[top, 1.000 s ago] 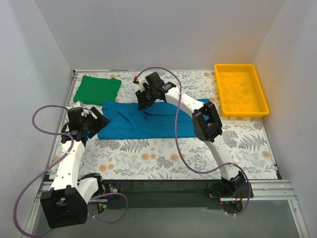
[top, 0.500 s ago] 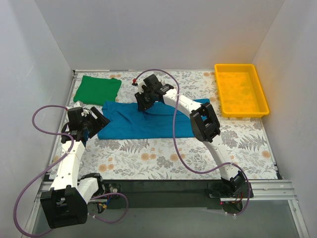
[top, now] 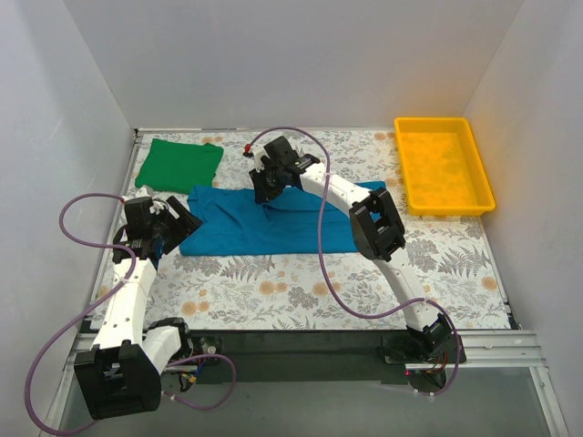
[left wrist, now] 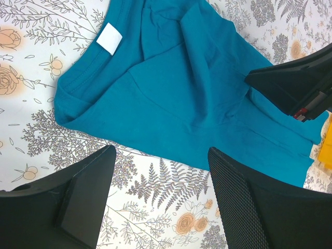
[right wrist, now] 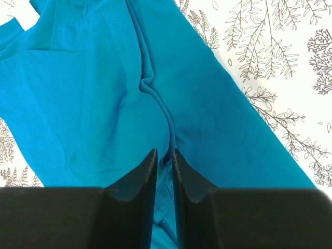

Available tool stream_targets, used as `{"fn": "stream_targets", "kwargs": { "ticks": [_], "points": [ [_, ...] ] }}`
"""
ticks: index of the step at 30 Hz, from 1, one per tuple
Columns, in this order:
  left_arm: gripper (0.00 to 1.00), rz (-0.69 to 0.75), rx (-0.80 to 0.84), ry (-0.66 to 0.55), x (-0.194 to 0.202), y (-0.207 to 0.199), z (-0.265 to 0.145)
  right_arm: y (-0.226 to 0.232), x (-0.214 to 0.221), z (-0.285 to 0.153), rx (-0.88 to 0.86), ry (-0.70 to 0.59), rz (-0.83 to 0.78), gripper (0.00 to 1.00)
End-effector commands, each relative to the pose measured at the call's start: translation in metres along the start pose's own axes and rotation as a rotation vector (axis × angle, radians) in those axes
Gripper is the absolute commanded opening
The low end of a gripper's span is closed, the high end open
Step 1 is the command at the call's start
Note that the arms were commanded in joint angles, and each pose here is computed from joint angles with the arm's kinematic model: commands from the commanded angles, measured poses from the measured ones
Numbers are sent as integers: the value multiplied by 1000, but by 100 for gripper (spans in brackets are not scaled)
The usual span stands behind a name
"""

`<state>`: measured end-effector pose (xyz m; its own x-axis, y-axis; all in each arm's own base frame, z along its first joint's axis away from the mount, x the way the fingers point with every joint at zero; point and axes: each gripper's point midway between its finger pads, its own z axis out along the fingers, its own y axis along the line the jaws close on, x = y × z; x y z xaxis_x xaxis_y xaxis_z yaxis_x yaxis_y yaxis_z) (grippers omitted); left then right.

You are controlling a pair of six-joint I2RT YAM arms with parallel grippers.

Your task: Fold and stack the t-shirts

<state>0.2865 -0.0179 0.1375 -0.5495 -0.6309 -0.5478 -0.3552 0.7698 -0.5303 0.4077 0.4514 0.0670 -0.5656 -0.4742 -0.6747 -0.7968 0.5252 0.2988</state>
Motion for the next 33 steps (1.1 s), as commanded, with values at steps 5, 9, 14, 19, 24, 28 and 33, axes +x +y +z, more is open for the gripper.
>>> {"fn": "stream_targets", "kwargs": {
  "ticks": [5,9,14,19,24,28,33],
  "points": [
    [71,13,2,-34,-5,1,-4,5,-16,-3,-1,-47,-32,18],
    [71,12,1,-36,-6,1,-4,6,-16,-5,1,-46,-40,8],
    [71,12,2,-38,-6,1,-4,8,-26,-15,6,-69,-50,1],
    [71,13,0,-37,-6,1,-4,14,-41,-35,11,-105,-93,1],
    [70,13,-2,-37,-6,1,-4,18,-47,-50,18,-126,-108,1],
    [70,12,-4,-34,-5,2,-3,20,-42,-51,15,-120,-108,1],
    [70,12,-5,-33,-5,2,-3,17,-40,-53,27,-119,-106,1]
  ]
}}
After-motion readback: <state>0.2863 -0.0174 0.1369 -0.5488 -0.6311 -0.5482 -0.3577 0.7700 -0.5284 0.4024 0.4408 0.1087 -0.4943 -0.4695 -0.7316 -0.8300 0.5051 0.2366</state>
